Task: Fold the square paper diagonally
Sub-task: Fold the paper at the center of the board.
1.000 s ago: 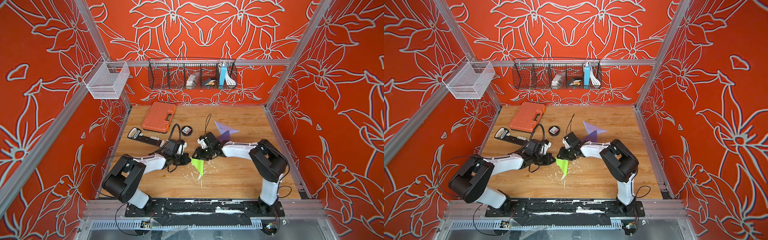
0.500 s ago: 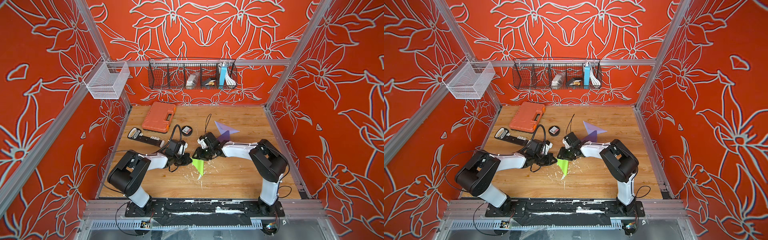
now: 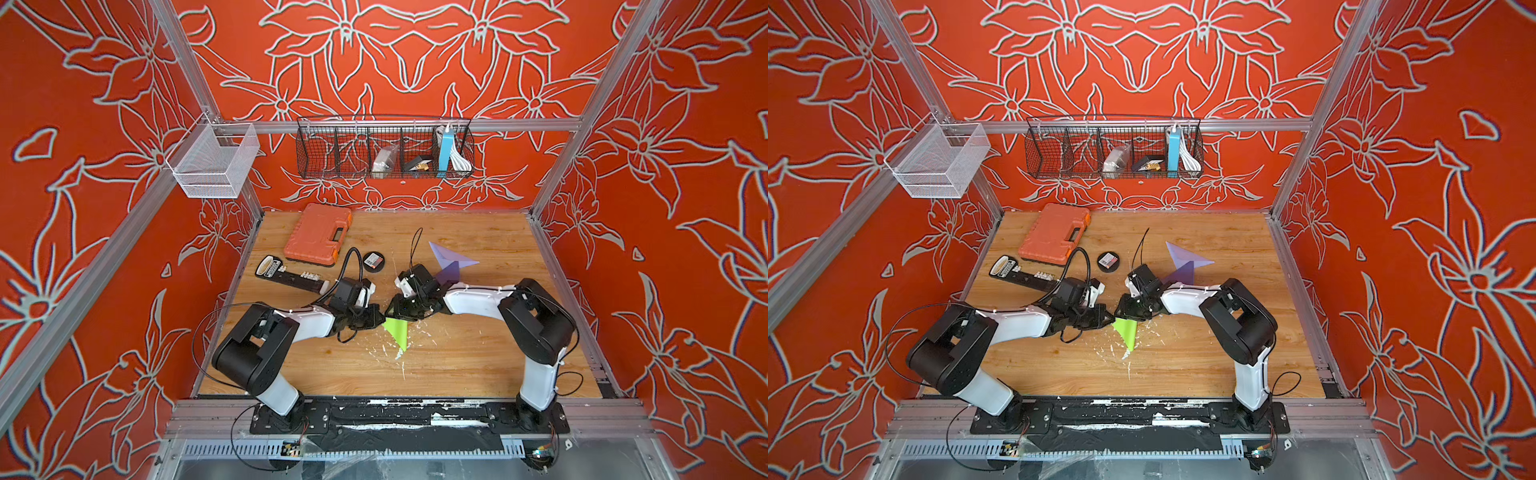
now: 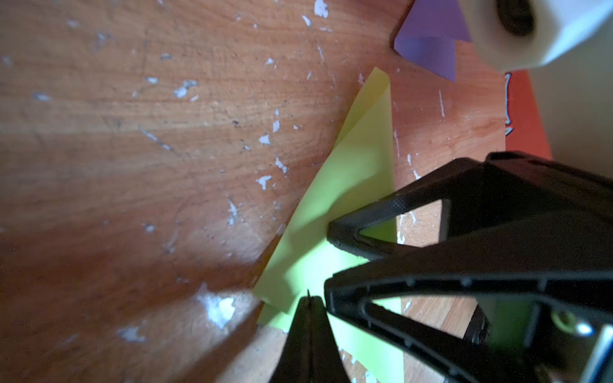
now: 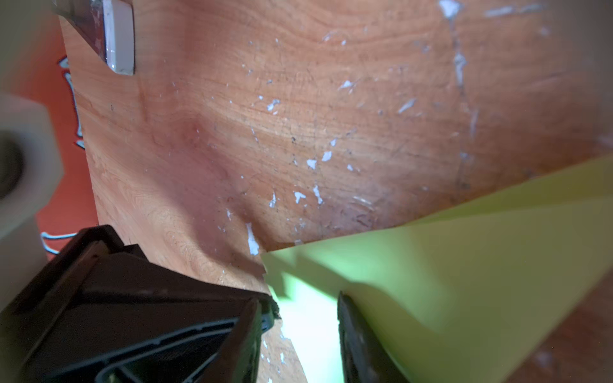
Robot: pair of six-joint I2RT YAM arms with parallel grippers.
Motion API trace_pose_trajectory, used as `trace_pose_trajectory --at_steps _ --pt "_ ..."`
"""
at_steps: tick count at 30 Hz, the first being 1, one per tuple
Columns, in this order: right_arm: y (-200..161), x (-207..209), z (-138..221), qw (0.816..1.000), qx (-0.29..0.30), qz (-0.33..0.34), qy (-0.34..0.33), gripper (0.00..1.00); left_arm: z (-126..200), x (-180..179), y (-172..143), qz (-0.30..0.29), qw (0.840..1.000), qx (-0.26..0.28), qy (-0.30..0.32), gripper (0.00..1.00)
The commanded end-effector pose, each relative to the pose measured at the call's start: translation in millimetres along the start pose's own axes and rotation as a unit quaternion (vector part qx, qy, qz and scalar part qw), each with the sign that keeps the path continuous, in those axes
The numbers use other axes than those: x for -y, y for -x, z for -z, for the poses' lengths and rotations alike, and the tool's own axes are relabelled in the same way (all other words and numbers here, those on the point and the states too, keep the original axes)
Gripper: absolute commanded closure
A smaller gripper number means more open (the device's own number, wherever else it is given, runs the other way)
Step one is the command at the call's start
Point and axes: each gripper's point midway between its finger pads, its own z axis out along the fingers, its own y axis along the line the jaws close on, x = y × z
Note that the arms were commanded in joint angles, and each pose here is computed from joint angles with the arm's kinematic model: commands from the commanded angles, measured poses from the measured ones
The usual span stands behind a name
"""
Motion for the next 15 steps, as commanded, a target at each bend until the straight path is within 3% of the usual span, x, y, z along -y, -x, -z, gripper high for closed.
trace_pose_trajectory --at_steps 1,15 --pt "-25.9 33.3 -11.7 0.997 -0.039 -0.027 -0.058 0.59 -5.0 2.8 5.4 0.004 1.0 -0.001 -0.01 0.94" --pt "-22.9 21.4 4.3 0.998 -0.037 -0.004 -0.055 0.61 -14.5 -11.6 -3.3 0.021 0.999 -0.026 0.013 0.96"
